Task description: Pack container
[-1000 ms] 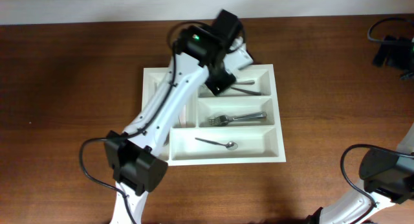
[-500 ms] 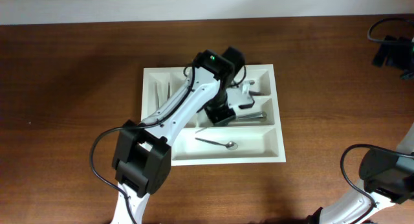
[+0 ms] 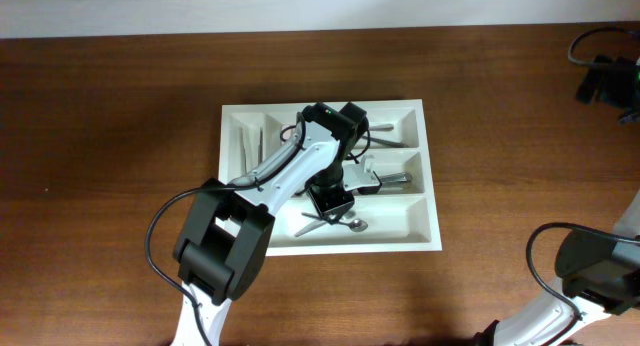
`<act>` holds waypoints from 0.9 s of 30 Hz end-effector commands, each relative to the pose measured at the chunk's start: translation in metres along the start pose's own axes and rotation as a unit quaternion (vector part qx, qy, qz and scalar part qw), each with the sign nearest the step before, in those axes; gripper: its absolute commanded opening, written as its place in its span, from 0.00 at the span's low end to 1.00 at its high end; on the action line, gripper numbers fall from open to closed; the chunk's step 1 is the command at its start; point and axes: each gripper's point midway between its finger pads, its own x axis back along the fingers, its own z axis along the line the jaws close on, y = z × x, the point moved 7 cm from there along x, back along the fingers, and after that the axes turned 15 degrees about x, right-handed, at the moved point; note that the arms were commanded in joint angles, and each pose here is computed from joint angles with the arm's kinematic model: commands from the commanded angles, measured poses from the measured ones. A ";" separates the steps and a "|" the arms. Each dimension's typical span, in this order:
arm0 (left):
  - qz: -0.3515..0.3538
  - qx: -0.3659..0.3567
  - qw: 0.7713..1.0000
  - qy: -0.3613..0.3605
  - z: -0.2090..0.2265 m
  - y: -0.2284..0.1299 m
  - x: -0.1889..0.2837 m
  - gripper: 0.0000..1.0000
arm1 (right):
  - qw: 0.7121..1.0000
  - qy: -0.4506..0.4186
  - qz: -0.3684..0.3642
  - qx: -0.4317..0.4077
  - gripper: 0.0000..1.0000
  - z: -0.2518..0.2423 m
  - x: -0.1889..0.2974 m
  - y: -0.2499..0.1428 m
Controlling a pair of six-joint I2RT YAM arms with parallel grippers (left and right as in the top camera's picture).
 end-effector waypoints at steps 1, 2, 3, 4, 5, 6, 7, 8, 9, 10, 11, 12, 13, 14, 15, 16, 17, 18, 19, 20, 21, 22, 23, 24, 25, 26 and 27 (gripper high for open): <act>-0.011 -0.011 1.000 0.005 -0.002 0.001 0.006 0.61 | 1.000 0.004 -0.003 -0.005 0.99 0.000 0.000 0.001; -0.010 -0.011 1.000 0.011 0.000 0.000 0.006 0.62 | 1.000 0.004 -0.003 -0.005 0.99 0.000 0.000 0.001; -0.011 -0.010 1.000 0.019 0.001 0.000 0.008 0.62 | 1.000 0.004 -0.004 -0.005 0.99 0.000 0.001 0.001; -0.019 0.000 0.999 0.029 0.001 0.002 0.014 0.62 | 1.000 0.005 -0.005 -0.005 0.99 0.001 0.001 0.001; -0.043 0.016 0.998 0.046 0.003 0.005 0.029 0.64 | 1.000 0.014 -0.014 -0.004 0.99 0.002 0.004 0.003; -0.058 0.023 0.996 0.058 0.004 0.006 0.040 0.65 | 1.000 0.020 -0.022 -0.003 0.99 0.004 0.007 0.003; -0.094 0.035 0.992 0.082 0.007 0.007 0.066 0.66 | 0.999 0.020 -0.035 -0.001 0.99 0.005 0.015 0.004; -0.119 0.045 0.987 0.097 0.010 0.006 0.082 0.68 | 0.999 0.018 -0.044 -0.001 0.99 0.005 0.022 0.003; -0.145 0.054 0.982 0.110 0.014 0.004 0.098 0.69 | 0.998 0.016 -0.054 0.000 0.99 0.006 0.029 0.002; -0.175 0.068 0.974 0.124 0.020 0.000 0.115 0.70 | 0.998 0.018 -0.062 0.001 0.99 0.007 0.036 0.001; -0.210 0.085 0.964 0.137 0.028 -0.005 0.134 0.72 | 0.997 0.024 -0.075 0.002 0.99 0.010 0.045 -0.001; -0.237 0.104 0.955 0.146 0.035 -0.010 0.149 0.73 | 0.996 0.030 -0.079 0.003 0.99 0.012 0.049 -0.003; -0.263 0.129 0.944 0.152 0.043 -0.016 0.162 0.73 | 0.996 0.035 -0.082 0.006 0.99 0.015 0.054 -0.005; -0.290 0.156 0.931 0.156 0.052 -0.022 0.176 0.74 | 0.996 0.038 -0.079 0.009 0.99 0.019 0.057 -0.008; -0.309 0.182 0.920 0.158 0.061 -0.029 0.186 0.74 | 0.996 0.041 -0.073 0.012 0.99 0.023 0.059 -0.011; -0.328 0.213 0.906 0.160 0.071 -0.037 0.196 0.75 | 0.996 0.047 -0.068 0.017 0.99 0.028 0.060 -0.014; -0.351 0.260 0.885 0.161 0.089 -0.051 0.208 0.76 | 0.996 0.053 -0.064 0.031 0.99 0.038 0.061 -0.015; -0.359 0.287 0.873 0.161 0.099 -0.060 0.213 0.77 | 0.995 0.056 -0.065 0.043 0.99 0.048 0.062 -0.014; -0.364 0.311 0.863 0.161 0.110 -0.068 0.216 0.77 | 0.995 0.054 -0.064 0.058 0.99 0.057 0.063 -0.013; -0.367 0.331 0.854 0.162 0.120 -0.077 0.219 0.78 | 0.994 0.047 -0.063 0.072 0.99 0.065 0.063 -0.013; -0.367 0.349 0.847 0.164 0.130 -0.087 0.220 0.78 | 0.993 0.036 -0.063 0.092 0.99 0.077 0.063 -0.012; -0.366 0.358 0.843 0.166 0.137 -0.093 0.221 0.79 | 0.992 0.027 -0.066 0.105 0.99 0.087 0.064 -0.010; -0.367 0.366 0.839 0.168 0.142 -0.098 0.222 0.80 | 0.990 0.023 -0.069 0.120 0.99 0.097 0.064 -0.009; -0.367 0.372 0.836 0.169 0.146 -0.102 0.223 0.81 | 0.988 0.021 -0.072 0.135 0.99 0.108 0.063 -0.008; -0.367 0.377 0.833 0.171 0.149 -0.105 0.223 0.81 | 0.987 0.020 -0.072 0.143 0.99 0.114 0.063 -0.008; -0.366 0.383 0.830 0.175 0.152 -0.108 0.224 0.81 | 0.986 0.021 -0.071 0.152 0.99 0.119 0.061 -0.008; -0.364 0.387 0.828 0.179 0.155 -0.111 0.224 0.82 | 0.985 0.023 -0.070 0.156 0.99 0.123 0.060 -0.008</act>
